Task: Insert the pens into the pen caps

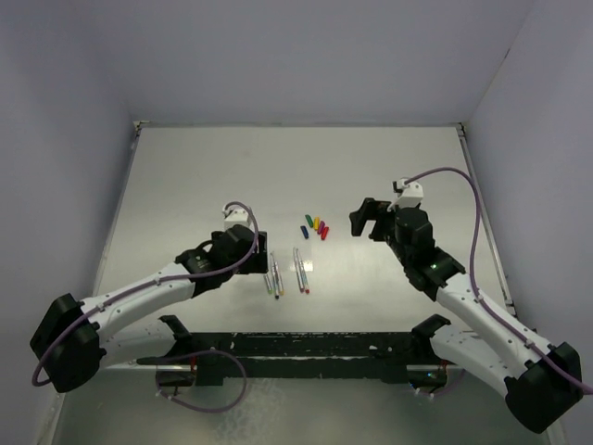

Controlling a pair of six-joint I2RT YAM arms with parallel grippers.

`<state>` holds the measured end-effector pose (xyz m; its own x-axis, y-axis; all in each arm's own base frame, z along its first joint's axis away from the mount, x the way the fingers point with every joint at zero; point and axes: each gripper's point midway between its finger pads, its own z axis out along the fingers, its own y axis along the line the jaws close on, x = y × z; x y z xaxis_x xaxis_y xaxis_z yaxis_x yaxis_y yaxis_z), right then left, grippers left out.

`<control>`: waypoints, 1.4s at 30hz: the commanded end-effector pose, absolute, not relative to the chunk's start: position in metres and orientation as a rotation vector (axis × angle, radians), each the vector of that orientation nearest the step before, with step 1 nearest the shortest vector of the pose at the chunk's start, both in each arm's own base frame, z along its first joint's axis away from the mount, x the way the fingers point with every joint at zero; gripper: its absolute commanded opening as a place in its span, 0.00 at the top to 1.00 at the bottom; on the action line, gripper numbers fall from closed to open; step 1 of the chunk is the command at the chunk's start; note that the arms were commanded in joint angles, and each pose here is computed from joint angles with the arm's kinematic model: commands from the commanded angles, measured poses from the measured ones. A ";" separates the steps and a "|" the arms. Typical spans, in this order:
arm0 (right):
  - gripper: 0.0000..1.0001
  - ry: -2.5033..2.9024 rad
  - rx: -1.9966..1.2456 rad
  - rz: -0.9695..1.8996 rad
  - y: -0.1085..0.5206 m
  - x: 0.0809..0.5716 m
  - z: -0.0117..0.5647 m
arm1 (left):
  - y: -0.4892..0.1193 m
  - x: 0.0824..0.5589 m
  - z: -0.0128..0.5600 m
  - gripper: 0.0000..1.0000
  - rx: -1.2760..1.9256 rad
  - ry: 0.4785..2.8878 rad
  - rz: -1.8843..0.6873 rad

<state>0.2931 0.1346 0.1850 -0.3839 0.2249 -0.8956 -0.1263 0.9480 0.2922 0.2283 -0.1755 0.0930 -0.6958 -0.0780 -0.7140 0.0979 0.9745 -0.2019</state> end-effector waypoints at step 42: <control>0.05 1.876 0.118 0.404 0.130 0.289 0.197 | -0.195 0.234 0.032 0.32 -0.050 2.513 -0.171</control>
